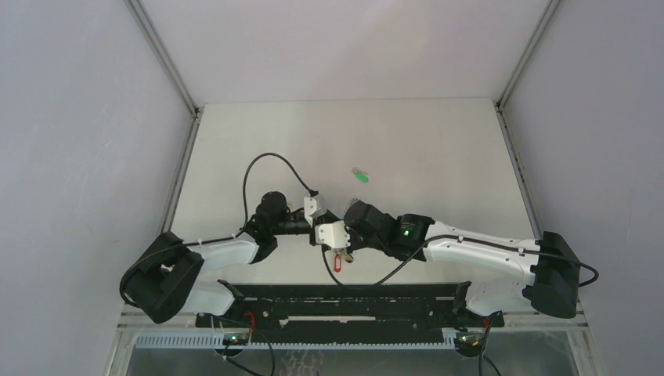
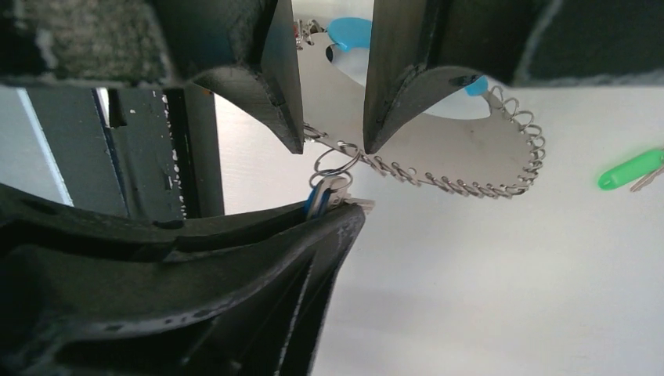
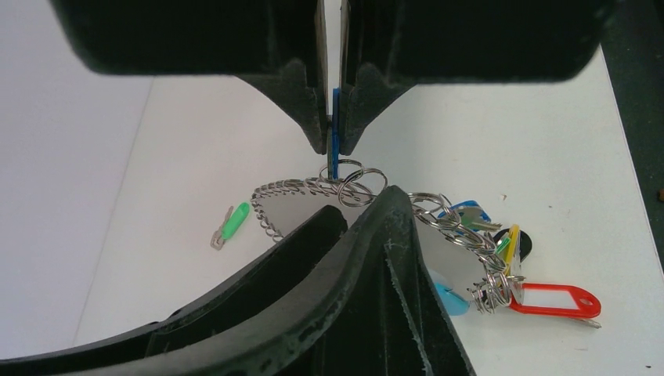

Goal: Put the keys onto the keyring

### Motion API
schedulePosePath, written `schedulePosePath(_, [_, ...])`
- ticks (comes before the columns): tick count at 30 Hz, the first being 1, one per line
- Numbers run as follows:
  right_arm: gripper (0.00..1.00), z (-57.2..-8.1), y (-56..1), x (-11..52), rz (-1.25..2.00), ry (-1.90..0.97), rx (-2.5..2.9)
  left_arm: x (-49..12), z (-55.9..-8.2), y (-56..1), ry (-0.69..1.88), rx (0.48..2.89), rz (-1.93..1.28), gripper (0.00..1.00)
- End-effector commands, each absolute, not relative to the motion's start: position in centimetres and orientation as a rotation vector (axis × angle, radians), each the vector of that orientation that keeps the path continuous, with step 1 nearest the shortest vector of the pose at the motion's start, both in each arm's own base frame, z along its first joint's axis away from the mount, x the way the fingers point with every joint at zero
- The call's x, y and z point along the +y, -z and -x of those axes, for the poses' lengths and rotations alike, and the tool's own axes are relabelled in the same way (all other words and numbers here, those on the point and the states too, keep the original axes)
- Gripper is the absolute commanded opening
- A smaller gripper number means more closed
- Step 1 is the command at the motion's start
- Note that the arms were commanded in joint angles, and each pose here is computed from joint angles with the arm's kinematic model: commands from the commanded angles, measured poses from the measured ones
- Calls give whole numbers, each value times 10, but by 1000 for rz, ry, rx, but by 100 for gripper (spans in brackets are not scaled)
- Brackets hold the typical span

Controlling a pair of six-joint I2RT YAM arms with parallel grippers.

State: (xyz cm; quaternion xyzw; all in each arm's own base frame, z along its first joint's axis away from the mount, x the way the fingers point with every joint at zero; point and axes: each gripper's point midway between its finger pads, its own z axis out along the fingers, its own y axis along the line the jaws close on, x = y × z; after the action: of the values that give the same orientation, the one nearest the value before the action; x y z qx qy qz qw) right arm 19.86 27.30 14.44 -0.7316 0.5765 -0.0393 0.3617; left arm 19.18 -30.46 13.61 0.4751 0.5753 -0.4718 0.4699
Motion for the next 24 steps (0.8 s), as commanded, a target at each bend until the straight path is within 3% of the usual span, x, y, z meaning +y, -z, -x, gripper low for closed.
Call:
schedulePosePath(1, [0, -209, -183, 290, 1773, 88, 1417, -310, -184, -163, 1176, 1269, -1205, 39])
schedulePosePath(11, [0, -202, -187, 291, 1789, 68, 1384, -297, -195, -158, 1083, 1266, -1261, 32])
schedulePosePath(24, [0, -198, -187, 292, 1800, 63, 1369, -308, -208, -161, 1071, 1217, -1316, 37])
